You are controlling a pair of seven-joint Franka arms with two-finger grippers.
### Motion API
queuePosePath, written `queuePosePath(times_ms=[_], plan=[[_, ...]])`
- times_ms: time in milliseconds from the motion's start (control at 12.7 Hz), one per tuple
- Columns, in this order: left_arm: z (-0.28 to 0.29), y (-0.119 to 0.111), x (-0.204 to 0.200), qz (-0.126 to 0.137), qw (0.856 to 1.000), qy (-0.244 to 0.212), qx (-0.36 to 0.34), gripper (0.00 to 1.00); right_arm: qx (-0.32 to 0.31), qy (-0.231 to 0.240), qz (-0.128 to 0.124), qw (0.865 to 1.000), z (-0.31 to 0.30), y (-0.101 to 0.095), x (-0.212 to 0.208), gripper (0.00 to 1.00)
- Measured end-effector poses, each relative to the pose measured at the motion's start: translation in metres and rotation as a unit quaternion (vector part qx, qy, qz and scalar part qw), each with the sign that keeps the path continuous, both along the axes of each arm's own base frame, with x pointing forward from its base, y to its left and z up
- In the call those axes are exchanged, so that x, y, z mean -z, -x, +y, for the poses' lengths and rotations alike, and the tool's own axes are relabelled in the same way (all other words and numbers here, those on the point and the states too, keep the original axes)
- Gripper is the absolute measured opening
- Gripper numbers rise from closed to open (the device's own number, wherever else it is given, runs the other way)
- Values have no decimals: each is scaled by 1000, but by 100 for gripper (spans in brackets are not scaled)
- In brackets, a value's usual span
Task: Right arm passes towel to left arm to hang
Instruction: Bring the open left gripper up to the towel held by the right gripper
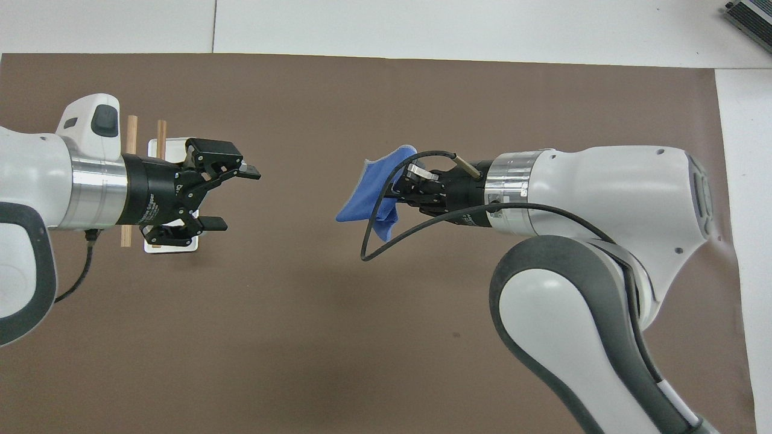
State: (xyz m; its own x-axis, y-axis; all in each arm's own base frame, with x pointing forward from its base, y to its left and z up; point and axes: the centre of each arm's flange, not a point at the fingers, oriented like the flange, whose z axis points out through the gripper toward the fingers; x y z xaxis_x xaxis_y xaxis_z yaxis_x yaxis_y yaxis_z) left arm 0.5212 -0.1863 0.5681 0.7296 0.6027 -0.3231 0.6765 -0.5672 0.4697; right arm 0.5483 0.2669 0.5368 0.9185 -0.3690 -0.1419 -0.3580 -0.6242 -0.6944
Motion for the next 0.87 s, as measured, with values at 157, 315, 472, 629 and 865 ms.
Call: queuePosePath(times_ms=[157, 315, 472, 629, 865], plan=[[-27, 12, 8, 5, 998, 30, -50, 100, 1, -1, 0, 1000, 0, 0, 0, 7], [-47, 23, 19, 11, 995, 48, -84, 100, 1, -1, 0, 1000, 0, 0, 0, 7], [-56, 29, 28, 19, 992, 60, -109, 100, 1, -1, 0, 1000, 0, 0, 0, 7], [-67, 35, 38, 28, 988, 65, -135, 100, 1, -1, 0, 1000, 0, 0, 0, 7], [-92, 52, 44, 51, 980, 75, -175, 100, 1, -1, 0, 1000, -1, -1, 0, 7]])
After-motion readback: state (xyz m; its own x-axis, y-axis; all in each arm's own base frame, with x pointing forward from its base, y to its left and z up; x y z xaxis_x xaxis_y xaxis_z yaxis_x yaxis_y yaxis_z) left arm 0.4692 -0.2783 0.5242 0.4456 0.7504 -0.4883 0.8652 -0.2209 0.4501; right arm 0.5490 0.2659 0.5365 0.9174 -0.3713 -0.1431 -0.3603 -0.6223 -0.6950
